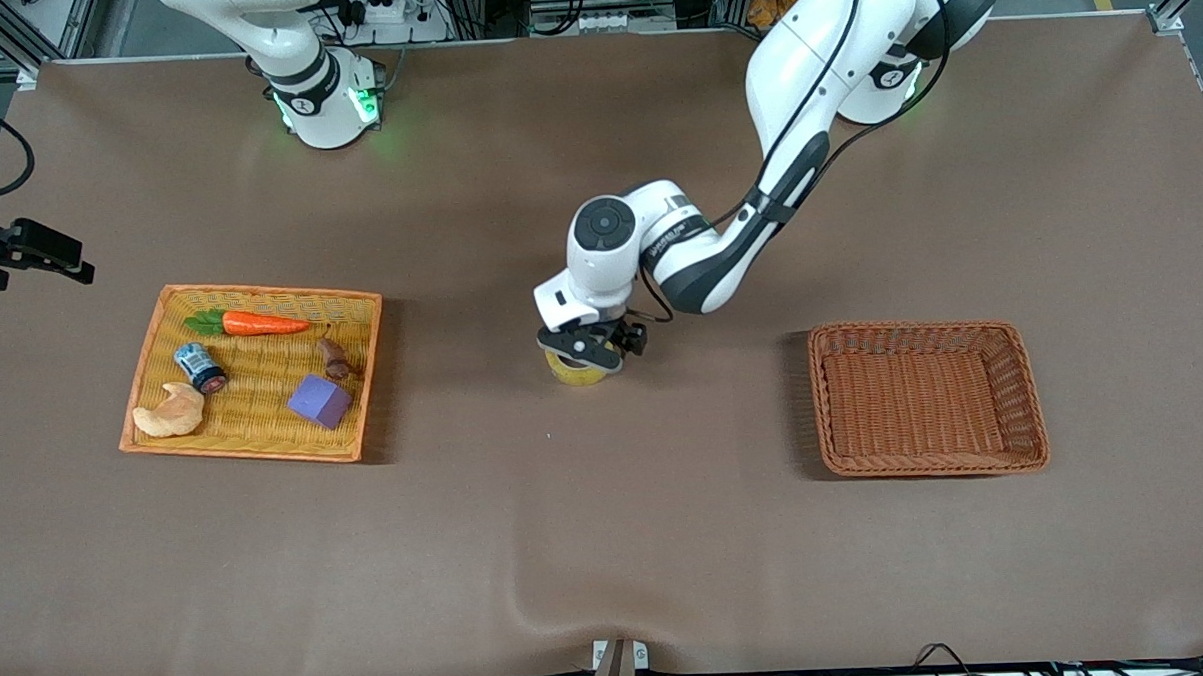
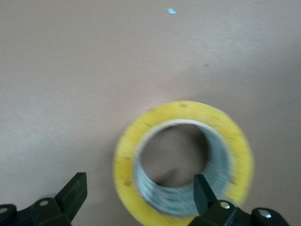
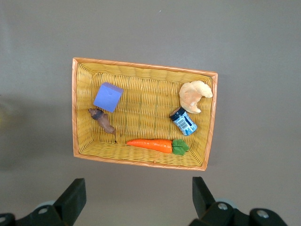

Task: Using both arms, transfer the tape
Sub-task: 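Lower the left gripper over the tape roll, then close the left gripper on the tape roll's rim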

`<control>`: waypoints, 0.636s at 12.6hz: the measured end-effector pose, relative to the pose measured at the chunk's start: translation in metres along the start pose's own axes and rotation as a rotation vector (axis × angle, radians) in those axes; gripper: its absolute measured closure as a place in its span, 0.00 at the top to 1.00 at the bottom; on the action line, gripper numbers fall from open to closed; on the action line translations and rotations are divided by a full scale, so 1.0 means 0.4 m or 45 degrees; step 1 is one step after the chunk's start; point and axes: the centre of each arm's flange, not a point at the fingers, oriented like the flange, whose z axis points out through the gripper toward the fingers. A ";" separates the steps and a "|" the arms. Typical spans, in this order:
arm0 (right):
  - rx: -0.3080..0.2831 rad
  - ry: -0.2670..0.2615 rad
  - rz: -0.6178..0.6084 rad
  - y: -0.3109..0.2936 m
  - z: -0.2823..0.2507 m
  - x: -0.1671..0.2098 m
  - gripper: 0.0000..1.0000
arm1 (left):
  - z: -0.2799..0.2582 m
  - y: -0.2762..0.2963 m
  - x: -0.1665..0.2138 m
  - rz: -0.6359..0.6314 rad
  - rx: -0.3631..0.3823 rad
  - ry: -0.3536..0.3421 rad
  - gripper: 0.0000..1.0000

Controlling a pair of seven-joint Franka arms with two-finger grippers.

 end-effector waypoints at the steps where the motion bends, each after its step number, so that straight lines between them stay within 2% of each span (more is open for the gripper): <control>1: 0.001 -0.003 -0.001 -0.001 0.004 0.002 1.00 | 0.000 -0.015 0.008 0.014 0.004 0.005 1.00; 5: 0.001 -0.003 0.000 0.000 0.004 0.004 1.00 | -0.007 -0.032 0.022 0.008 0.007 0.016 1.00; 8: 0.001 -0.003 0.000 0.000 0.003 0.004 1.00 | 0.036 -0.031 0.005 0.011 0.011 -0.019 1.00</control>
